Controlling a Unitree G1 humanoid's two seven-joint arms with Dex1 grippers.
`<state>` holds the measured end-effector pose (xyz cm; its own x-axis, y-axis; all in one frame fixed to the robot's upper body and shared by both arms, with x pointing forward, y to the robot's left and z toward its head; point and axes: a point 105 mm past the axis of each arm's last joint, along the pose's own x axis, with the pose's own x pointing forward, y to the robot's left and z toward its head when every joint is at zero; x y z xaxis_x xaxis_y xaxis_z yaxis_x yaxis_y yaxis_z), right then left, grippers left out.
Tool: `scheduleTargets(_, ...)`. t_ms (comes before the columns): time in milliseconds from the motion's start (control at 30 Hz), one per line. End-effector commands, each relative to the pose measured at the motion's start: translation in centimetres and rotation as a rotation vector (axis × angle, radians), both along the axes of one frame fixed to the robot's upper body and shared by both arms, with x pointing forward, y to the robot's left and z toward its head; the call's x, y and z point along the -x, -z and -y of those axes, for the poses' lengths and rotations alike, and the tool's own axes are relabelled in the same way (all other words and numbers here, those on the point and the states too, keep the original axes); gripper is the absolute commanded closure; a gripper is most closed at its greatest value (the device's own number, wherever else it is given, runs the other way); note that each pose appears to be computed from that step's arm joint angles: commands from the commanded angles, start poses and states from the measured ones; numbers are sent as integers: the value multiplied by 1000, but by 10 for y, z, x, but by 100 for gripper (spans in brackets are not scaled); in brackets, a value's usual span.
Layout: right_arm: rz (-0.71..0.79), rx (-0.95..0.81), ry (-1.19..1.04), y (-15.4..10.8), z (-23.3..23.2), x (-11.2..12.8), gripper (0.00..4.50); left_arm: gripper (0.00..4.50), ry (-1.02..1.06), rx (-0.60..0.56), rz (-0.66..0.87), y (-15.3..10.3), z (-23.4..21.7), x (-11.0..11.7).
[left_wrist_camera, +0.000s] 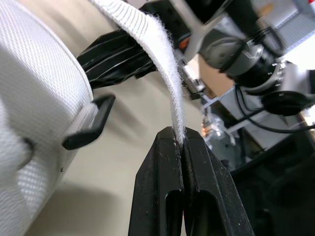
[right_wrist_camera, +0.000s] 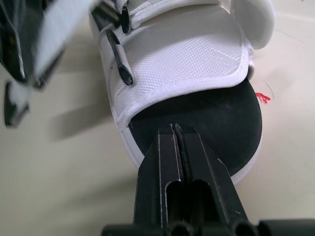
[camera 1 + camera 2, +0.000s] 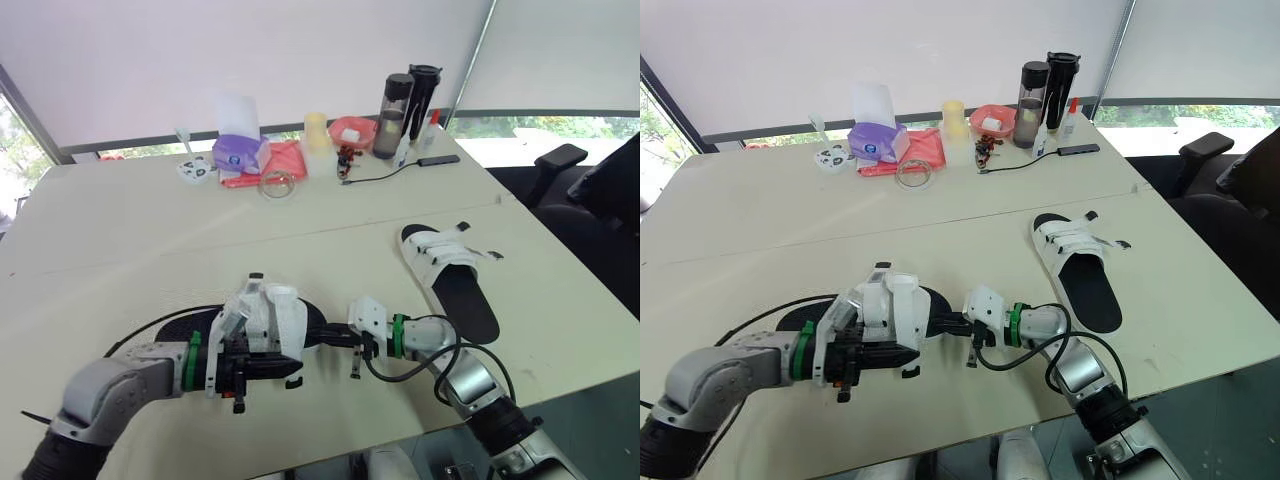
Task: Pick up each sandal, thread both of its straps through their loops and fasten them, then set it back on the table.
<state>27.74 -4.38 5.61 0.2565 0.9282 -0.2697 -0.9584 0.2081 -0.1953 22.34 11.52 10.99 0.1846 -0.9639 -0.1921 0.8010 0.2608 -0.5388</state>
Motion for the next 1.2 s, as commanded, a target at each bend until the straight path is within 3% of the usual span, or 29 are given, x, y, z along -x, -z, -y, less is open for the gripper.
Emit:
scheduleTargets(33,-172,168,76,55,20,7,450,447,-7,76,49,-33,-2,-10)
scheduleTargets(200,-171,169,71,56,18,7,450,447,-30,174,74,-68,-3,-35)
scheduleTargets(333,-169,171,70,56,18,5,450,447,-62,176,77,-72,-2,-51)
scheduleTargets(467,-167,175,68,57,18,5,450,447,-61,118,100,-65,-2,-62)
scheduleTargets(700,-165,177,70,57,17,6,450,447,24,26,92,-41,-4,-60)
scheduleTargets(1200,-168,175,73,57,17,7,450,447,66,-14,58,-21,-11,-58)
